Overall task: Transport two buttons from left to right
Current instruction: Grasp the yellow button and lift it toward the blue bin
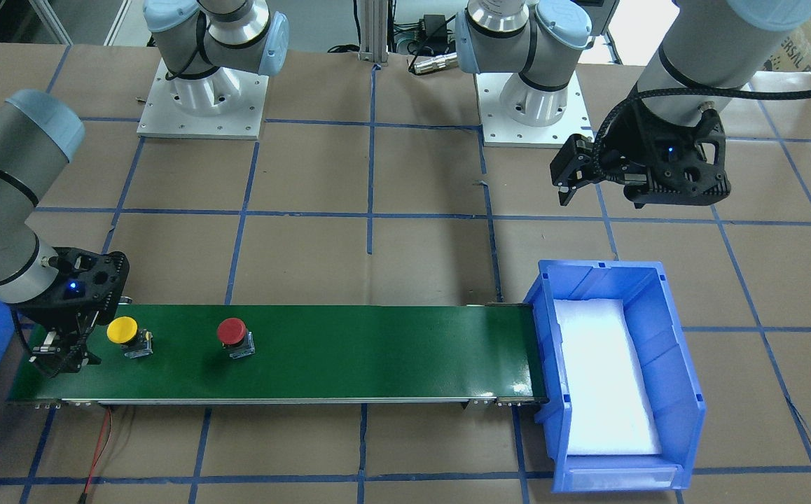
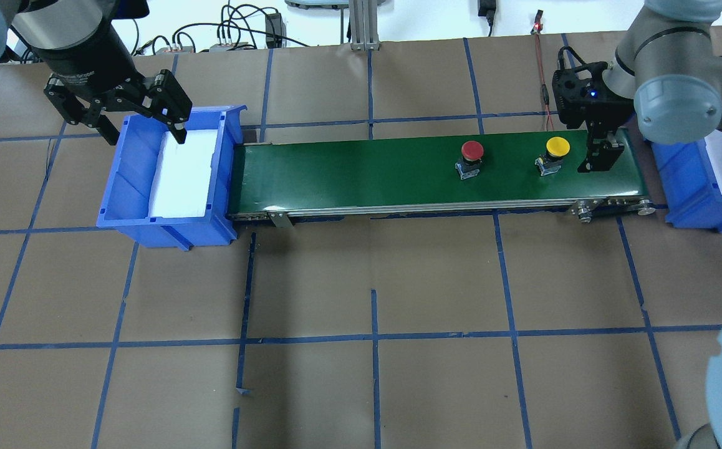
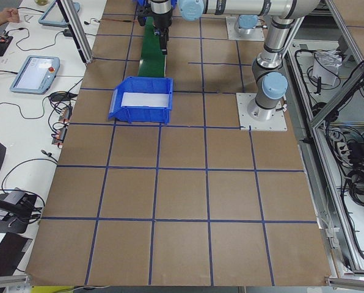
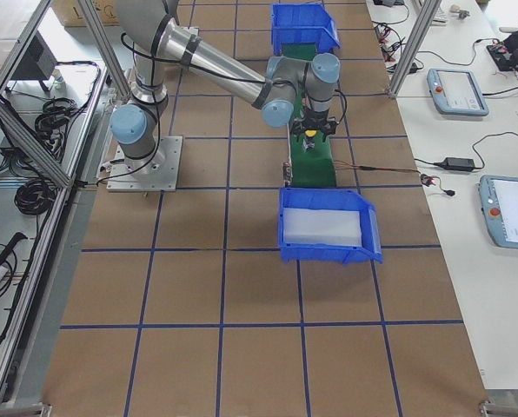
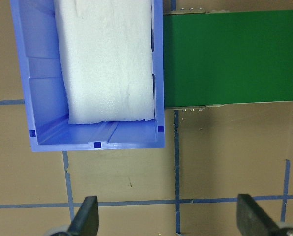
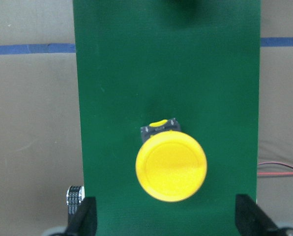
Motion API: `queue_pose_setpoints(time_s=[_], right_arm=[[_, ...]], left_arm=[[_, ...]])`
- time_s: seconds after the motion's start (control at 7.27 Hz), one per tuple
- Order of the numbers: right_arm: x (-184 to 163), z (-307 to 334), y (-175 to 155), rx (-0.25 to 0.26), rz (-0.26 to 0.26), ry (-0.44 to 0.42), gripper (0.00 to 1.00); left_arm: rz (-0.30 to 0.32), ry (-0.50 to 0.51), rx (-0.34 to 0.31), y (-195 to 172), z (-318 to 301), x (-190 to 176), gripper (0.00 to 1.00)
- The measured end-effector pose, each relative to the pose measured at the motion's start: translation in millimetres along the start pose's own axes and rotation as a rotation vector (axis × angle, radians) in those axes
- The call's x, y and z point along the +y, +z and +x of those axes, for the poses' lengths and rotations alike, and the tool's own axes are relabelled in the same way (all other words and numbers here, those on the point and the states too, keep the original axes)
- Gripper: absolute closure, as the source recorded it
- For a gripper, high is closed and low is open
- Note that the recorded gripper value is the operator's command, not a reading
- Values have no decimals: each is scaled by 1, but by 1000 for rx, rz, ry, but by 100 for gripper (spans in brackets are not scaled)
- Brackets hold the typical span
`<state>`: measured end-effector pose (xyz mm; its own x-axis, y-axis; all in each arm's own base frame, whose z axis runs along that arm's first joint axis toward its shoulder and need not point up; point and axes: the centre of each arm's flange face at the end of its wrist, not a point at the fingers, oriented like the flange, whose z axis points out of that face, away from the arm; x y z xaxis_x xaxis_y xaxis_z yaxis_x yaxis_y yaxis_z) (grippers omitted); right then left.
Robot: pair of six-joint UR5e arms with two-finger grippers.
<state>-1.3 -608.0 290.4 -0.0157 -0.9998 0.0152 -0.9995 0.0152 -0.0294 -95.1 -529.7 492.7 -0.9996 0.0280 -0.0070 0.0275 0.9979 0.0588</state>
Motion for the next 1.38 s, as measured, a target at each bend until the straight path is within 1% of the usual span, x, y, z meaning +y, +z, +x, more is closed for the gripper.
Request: queue_pose_setpoints(time_s=[0.28, 0.41, 0.55, 0.69, 0.83, 0.96, 1.24, 1.38], right_arm=[[-1, 1, 3, -3, 8, 3, 0], [-1, 1, 3, -3, 9, 3, 4], [-1, 1, 4, -4, 10, 4, 40], [0, 1, 4, -4, 10, 4, 61], [1, 1, 4, 0, 9, 5, 80], [2, 2, 3, 7, 7, 5, 91], [3, 3, 0, 22, 3, 6, 91], [4, 4, -8, 36, 0, 8, 91]], left_arm=[[0, 0, 1, 0, 0, 0, 0], [0, 0, 0, 0, 0, 0, 0], [-1, 0, 0, 1, 0, 0, 0], [-1, 0, 0, 1, 0, 0, 0], [-2, 0, 0, 1, 0, -1, 0], [-3, 0, 0, 1, 0, -1, 0], [-3, 0, 0, 2, 0, -1, 0], [-3, 0, 0, 2, 0, -1, 0]])
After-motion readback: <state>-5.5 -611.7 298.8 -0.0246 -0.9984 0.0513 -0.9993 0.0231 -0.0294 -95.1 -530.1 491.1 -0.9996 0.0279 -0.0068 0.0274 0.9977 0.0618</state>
